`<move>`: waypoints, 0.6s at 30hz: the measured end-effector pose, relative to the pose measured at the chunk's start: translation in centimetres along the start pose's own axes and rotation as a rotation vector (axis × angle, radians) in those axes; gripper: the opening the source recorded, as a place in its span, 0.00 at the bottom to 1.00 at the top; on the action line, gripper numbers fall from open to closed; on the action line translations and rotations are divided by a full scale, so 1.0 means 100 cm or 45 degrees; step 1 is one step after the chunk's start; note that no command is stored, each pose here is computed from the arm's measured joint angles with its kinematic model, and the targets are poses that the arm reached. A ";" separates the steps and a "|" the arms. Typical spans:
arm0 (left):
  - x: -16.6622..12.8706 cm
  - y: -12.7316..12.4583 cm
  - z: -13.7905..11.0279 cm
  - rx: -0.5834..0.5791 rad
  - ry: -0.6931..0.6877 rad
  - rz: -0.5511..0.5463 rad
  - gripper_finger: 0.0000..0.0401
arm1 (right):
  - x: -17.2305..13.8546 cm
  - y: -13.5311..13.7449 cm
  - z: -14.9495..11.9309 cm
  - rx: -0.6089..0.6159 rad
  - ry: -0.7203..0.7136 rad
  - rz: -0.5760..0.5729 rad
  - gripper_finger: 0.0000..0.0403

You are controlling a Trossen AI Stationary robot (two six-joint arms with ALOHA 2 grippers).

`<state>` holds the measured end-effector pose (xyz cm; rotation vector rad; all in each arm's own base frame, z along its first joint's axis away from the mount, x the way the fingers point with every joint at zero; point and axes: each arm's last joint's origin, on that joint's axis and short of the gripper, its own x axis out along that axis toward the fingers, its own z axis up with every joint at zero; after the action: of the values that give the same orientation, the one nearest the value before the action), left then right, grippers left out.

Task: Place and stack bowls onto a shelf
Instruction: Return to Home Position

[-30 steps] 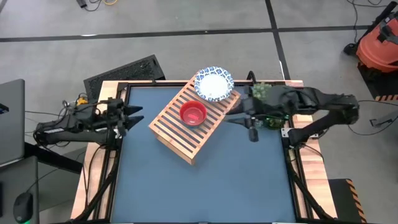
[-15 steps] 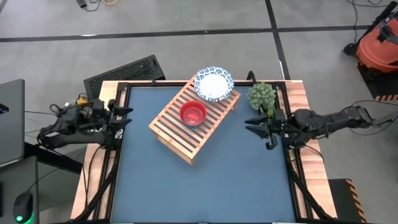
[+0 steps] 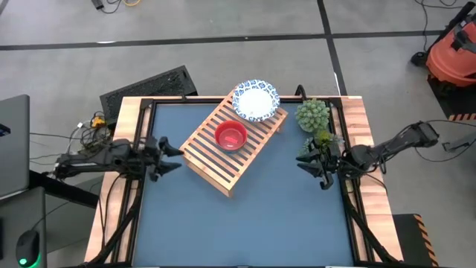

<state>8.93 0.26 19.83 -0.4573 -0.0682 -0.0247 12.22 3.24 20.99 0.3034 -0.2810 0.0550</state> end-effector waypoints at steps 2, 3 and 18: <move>0.003 0.004 -0.010 -0.014 0.003 -0.032 0.70 | -0.006 -0.004 -0.006 0.011 -0.052 -0.016 0.33; 0.004 0.006 -0.014 -0.021 0.002 -0.042 0.70 | -0.007 -0.006 -0.006 0.008 -0.070 -0.033 0.33; 0.006 0.009 -0.026 0.006 0.085 -0.115 0.70 | -0.035 -0.019 0.028 -0.139 -0.410 -0.090 0.33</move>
<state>9.70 -0.05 17.11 -0.4479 -0.0236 -0.1283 8.31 0.52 22.06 0.2125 -0.5902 -0.0800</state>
